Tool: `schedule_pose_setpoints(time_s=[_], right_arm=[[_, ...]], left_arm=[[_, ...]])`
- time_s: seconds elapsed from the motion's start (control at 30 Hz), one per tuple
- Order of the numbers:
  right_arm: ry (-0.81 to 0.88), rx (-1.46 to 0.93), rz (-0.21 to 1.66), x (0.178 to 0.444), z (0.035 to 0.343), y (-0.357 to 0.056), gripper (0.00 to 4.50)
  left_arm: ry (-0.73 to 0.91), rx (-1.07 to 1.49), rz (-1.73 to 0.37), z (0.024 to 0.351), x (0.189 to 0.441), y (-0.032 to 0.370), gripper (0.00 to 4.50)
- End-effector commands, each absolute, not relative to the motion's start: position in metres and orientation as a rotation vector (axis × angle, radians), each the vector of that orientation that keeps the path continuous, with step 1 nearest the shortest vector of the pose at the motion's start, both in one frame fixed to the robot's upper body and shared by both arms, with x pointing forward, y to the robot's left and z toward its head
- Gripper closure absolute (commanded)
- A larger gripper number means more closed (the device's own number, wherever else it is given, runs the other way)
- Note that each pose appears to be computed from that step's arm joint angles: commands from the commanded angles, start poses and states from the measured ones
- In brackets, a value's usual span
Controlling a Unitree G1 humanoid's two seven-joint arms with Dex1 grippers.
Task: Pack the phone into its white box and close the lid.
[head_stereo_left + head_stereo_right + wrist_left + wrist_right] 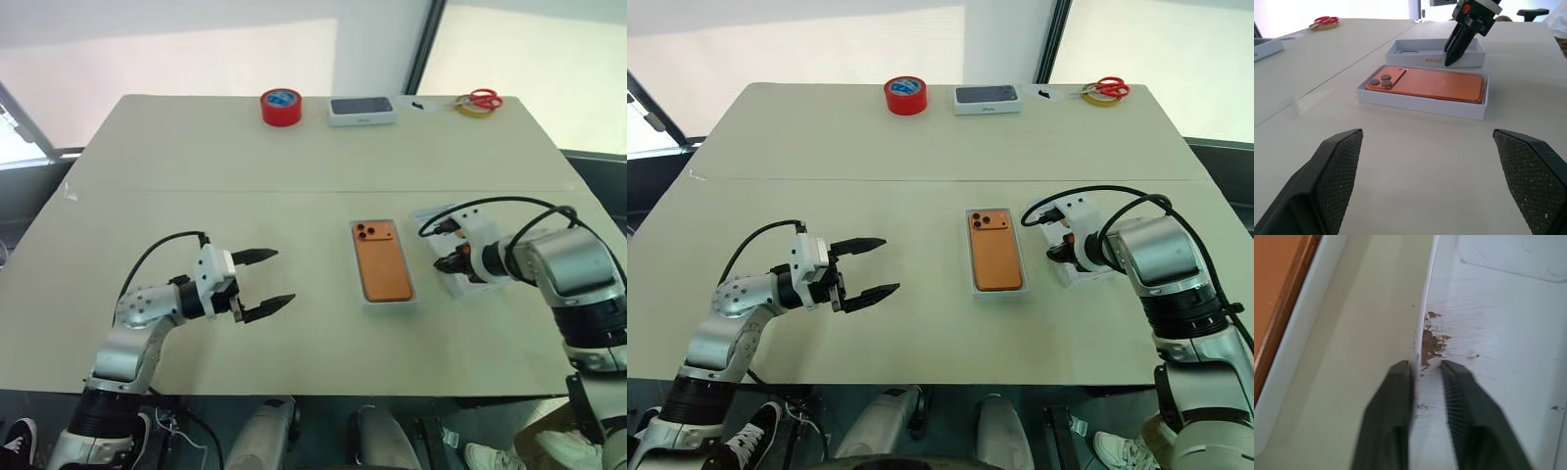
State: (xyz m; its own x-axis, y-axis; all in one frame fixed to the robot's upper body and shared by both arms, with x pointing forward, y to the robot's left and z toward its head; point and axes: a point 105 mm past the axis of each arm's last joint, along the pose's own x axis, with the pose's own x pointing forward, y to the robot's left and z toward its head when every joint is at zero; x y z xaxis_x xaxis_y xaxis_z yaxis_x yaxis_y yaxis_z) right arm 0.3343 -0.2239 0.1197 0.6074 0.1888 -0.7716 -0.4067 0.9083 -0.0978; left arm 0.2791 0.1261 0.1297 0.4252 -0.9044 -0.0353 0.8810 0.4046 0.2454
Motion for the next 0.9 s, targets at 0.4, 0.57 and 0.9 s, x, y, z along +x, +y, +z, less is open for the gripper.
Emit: schedule_pose_setpoints(time_s=[0.4, 0.57, 0.9], right_arm=[[0.438, -0.226, 0.36, 0.374, 0.181, -0.209, 4.5], [0.201, 0.067, 0.615, 0.367, 0.22, -0.154, 4.5], [0.334, 0.631, 1.086, 0.288, 0.201, -0.062, 4.5]], left_arm=[[-0.09, 0.136, -1.106, 0.14, 0.288, 0.124, 3.93], [-0.09, 0.064, -1.083, 0.143, 0.295, 0.117, 4.45], [-0.132, 0.101, -1.054, 0.151, 0.301, 0.109, 4.45]])
